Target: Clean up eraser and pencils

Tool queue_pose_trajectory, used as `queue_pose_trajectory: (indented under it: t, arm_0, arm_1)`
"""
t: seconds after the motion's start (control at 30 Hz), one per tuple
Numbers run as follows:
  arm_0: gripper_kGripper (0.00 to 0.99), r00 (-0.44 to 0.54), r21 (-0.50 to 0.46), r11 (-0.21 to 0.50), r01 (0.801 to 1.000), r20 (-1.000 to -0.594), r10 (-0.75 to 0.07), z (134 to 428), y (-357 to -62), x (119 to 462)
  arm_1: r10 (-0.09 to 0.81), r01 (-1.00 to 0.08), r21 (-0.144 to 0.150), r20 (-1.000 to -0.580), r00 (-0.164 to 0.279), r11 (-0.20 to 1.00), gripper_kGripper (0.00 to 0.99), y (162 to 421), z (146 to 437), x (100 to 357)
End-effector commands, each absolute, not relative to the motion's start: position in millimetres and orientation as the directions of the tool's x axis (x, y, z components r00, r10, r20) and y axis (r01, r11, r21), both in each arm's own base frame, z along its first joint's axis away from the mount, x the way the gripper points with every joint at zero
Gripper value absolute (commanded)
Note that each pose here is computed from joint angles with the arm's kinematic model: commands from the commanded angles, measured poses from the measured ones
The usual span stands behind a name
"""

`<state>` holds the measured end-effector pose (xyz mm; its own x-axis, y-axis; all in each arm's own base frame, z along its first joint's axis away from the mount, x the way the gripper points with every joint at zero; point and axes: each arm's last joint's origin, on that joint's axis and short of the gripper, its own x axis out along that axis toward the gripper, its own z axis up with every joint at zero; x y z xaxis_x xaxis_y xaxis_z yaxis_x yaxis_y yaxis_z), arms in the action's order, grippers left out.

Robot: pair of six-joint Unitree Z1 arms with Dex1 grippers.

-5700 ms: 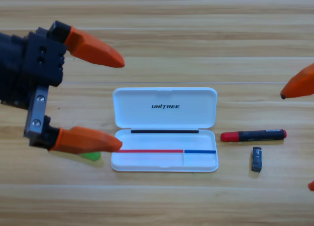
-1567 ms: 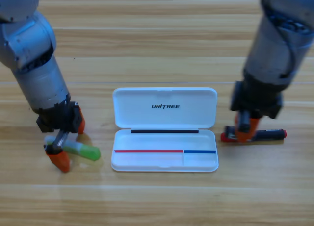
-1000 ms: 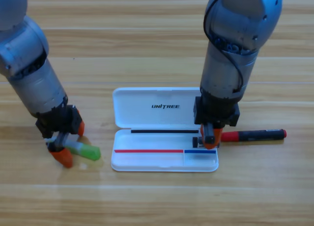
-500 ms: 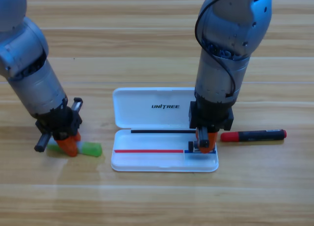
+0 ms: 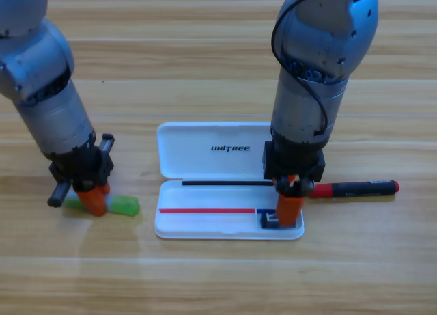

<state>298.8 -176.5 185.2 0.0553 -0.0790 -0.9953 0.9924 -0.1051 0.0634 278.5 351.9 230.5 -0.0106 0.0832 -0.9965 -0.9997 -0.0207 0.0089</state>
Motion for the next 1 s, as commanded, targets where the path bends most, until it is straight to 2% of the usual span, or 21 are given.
queue_pose_trajectory:
  t: [0.03, 0.23, 0.37, 0.47, 0.6, 0.83, 0.97, 1.0]
  arm_0:
    - [0.000, -0.006, -0.004, -0.078, 0.997, -1.000, -0.030, 172, -174, 303]
    - [0.000, -0.006, -0.004, -0.066, 0.998, -0.999, -0.035, 187, -175, 304]
    - [0.000, -0.005, -0.001, -0.061, 0.998, -0.998, -0.061, 210, -176, 305]
    - [0.000, -0.024, -0.019, -0.060, 0.998, -0.995, -0.092, 229, -180, 308]
    - [0.000, -0.060, -0.054, -0.052, 0.997, -0.992, -0.114, 247, -187, 316]
    - [0.000, -0.106, -0.102, -0.036, 0.994, -0.983, -0.152, 254, -199, 324]
    - [0.000, -0.141, -0.138, -0.033, 0.990, -0.975, -0.174, 251, -211, 325]
    - [0.000, -0.150, -0.147, -0.031, 0.989, -0.972, -0.179, 250, -215, 325]
  arm_1:
    - [0.052, -0.998, 0.054, -0.997, -0.056, -0.042, 0.793, 358, 220, 267]
    - [0.135, -0.999, 0.018, -0.991, -0.024, -0.049, 0.815, 324, 285, 240]
    - [0.141, -1.000, 0.006, -0.990, -0.009, -0.027, 0.821, 287, 306, 228]
    - [0.091, -0.999, 0.017, -0.996, -0.020, -0.029, 0.821, 258, 297, 235]
    - [0.027, -1.000, 0.024, -0.999, -0.025, -0.005, 0.821, 238, 272, 264]
    - [-0.014, -1.000, 0.008, -1.000, -0.009, 0.017, 0.821, 238, 226, 318]
    - [-0.013, -1.000, -0.008, -1.000, 0.008, 0.011, 0.821, 242, 209, 336]
    - [-0.016, -1.000, -0.004, -1.000, 0.004, 0.006, 0.819, 244, 205, 339]
